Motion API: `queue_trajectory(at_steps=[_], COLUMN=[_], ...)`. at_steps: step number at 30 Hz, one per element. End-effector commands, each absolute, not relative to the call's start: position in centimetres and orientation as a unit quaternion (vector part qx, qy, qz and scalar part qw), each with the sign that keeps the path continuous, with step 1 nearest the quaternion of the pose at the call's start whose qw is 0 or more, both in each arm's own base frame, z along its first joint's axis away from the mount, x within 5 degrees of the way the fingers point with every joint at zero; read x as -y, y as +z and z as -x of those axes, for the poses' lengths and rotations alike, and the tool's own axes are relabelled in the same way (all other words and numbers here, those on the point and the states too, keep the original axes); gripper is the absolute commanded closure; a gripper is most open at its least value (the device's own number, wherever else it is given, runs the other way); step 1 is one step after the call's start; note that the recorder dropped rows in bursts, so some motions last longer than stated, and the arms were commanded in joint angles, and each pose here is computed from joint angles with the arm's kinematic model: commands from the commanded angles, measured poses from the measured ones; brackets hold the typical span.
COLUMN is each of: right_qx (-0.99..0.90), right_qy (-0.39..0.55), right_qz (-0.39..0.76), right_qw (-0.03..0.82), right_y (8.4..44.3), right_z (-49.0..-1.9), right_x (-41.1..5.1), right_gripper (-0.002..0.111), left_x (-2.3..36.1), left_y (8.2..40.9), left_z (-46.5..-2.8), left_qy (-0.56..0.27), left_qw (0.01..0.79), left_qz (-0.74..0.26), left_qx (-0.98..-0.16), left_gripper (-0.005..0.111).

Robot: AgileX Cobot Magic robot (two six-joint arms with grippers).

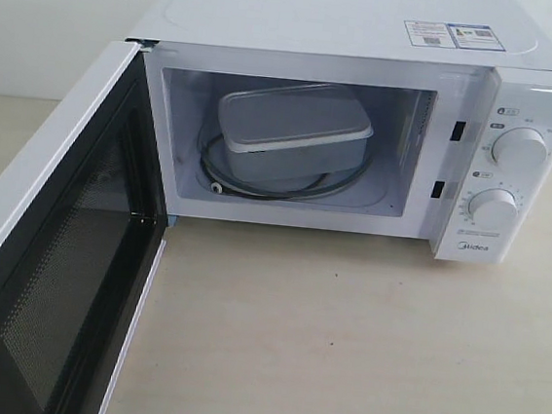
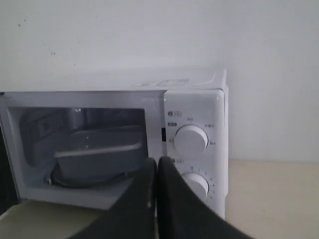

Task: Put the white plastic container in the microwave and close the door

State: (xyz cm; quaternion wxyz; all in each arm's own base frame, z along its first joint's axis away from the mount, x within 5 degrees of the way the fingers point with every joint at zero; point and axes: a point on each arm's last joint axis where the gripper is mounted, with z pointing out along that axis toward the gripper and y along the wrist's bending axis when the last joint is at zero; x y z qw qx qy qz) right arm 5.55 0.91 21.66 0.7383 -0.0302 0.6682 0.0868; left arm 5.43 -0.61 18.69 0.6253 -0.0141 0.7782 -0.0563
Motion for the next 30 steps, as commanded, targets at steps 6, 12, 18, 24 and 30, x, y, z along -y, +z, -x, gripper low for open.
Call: queue_trajectory(at_steps=[6,12,18,24,30], right_qx=[-0.787,-0.79,-0.792,-0.792,-0.792], right_qy=[0.062,0.046,-0.004,-0.002,0.029], right_qz=[0.056,0.063,0.026,0.004,-0.028], right_qw=[0.611,0.608,0.61,0.61,0.609], right_y=[18.3,18.2,18.2,18.2,18.2], right_z=[-5.3,-5.3,-5.3,-5.3,-5.3], right_x=[-1.0,-0.8,-0.1,0.0,-0.1], right_gripper=[0.108,0.108,0.108,0.108,0.108], left_x=[0.6,0.6,0.6,0.6,0.6], left_y=[18.6,18.6,18.6,18.6,18.6], left_z=[-5.4,-5.4,-5.4,-5.4,-5.4], left_qy=[-0.057,-0.057,-0.057,-0.057,-0.057], left_qw=[0.626,0.626,0.626,0.627,0.627], left_qz=[0.013,0.013,0.013,0.014,0.014], left_qx=[-0.778,-0.778,-0.778,-0.777,-0.777], left_gripper=[0.102,0.102,0.102,0.102,0.102])
